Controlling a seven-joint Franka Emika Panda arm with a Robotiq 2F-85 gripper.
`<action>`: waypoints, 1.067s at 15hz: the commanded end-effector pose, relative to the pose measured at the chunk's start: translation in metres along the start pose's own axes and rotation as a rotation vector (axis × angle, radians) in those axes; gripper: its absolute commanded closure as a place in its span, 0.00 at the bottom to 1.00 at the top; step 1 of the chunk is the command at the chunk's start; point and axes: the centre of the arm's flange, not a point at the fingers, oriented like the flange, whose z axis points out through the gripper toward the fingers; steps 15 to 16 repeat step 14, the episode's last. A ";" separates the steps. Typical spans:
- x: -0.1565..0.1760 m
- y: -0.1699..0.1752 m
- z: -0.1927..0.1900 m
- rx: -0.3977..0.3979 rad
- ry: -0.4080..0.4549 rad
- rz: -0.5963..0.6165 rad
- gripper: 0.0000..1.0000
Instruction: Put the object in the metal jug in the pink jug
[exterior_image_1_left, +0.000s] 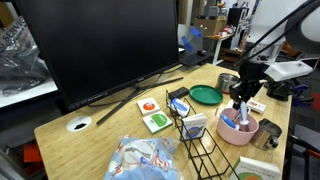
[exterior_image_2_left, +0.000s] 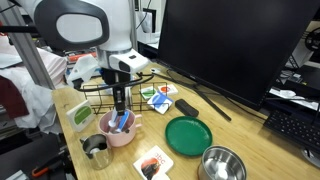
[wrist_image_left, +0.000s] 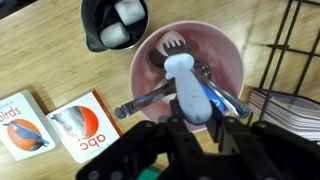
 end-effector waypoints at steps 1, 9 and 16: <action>0.008 -0.003 0.003 0.014 -0.018 -0.006 0.40; 0.008 -0.005 -0.004 0.011 0.006 -0.019 0.09; 0.009 -0.005 -0.004 0.011 0.007 -0.024 0.00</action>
